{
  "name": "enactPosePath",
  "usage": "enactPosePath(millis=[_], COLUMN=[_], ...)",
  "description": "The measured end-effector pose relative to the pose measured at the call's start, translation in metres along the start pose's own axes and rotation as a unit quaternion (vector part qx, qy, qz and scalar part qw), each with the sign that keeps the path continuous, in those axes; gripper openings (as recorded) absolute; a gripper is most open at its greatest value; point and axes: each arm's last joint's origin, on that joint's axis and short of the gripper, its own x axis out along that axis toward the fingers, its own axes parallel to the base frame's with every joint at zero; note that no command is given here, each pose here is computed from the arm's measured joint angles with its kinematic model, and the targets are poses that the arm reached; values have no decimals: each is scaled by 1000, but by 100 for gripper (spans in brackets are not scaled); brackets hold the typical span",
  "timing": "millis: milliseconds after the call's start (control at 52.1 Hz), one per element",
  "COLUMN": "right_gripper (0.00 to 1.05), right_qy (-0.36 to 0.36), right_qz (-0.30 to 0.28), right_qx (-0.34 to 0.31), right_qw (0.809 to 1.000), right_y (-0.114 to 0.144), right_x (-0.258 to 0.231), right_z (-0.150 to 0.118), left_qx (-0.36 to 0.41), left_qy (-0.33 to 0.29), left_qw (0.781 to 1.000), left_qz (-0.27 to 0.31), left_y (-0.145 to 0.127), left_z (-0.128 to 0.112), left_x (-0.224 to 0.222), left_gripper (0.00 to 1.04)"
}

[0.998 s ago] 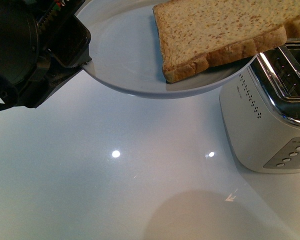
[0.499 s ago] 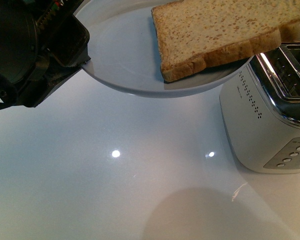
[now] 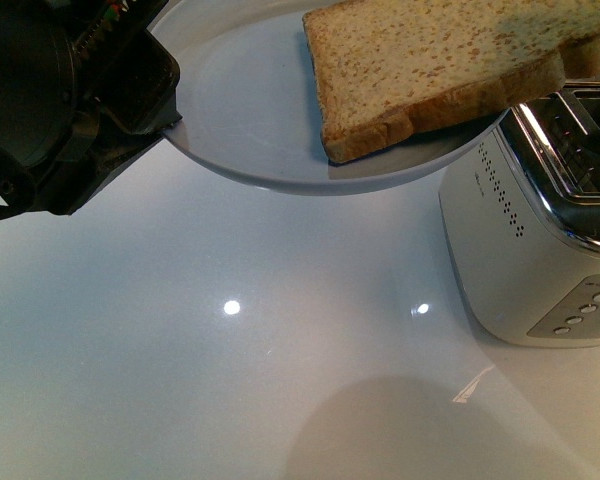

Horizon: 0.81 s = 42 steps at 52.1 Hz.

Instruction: Left arm holds plate, right arm toasts bread

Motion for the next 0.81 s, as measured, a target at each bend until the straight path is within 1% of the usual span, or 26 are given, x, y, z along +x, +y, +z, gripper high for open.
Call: enactPosePath(millis=[115, 269, 576, 595, 614, 633, 671, 691, 767, 806], right_gripper=[96, 85, 43, 37, 36, 30, 23, 18, 6, 3], right_qy=[1, 1, 10, 11, 11, 12, 13, 14, 14, 15], right_qz=[6, 11, 19, 19, 19, 19, 20, 20, 20, 19], right_qx=[17, 24, 43, 47, 48, 50, 52, 54, 55, 55], right_qw=[1000, 1000, 999, 999, 999, 998, 998, 998, 998, 998], right_y=[-1, 1, 2, 2, 2, 2, 2, 2, 2, 2], right_x=[6, 7, 11, 12, 12, 12, 12, 12, 12, 12], right_z=[0, 1, -2, -2, -2, -2, -3, -3, -3, -3], left_qx=[0, 0, 0, 0, 0, 0, 0, 0, 0, 0], left_qy=[0, 0, 0, 0, 0, 0, 0, 0, 0, 0], left_qw=[1000, 1000, 1000, 1000, 1000, 1000, 1000, 1000, 1000, 1000], left_qz=[0, 0, 0, 0, 0, 0, 0, 0, 0, 0], left_y=[0, 0, 0, 0, 0, 0, 0, 0, 0, 0], left_z=[0, 0, 0, 0, 0, 0, 0, 0, 0, 0], left_x=[0, 0, 0, 0, 0, 0, 0, 0, 0, 0], left_gripper=[3, 3, 3, 3, 3, 3, 3, 3, 3, 3])
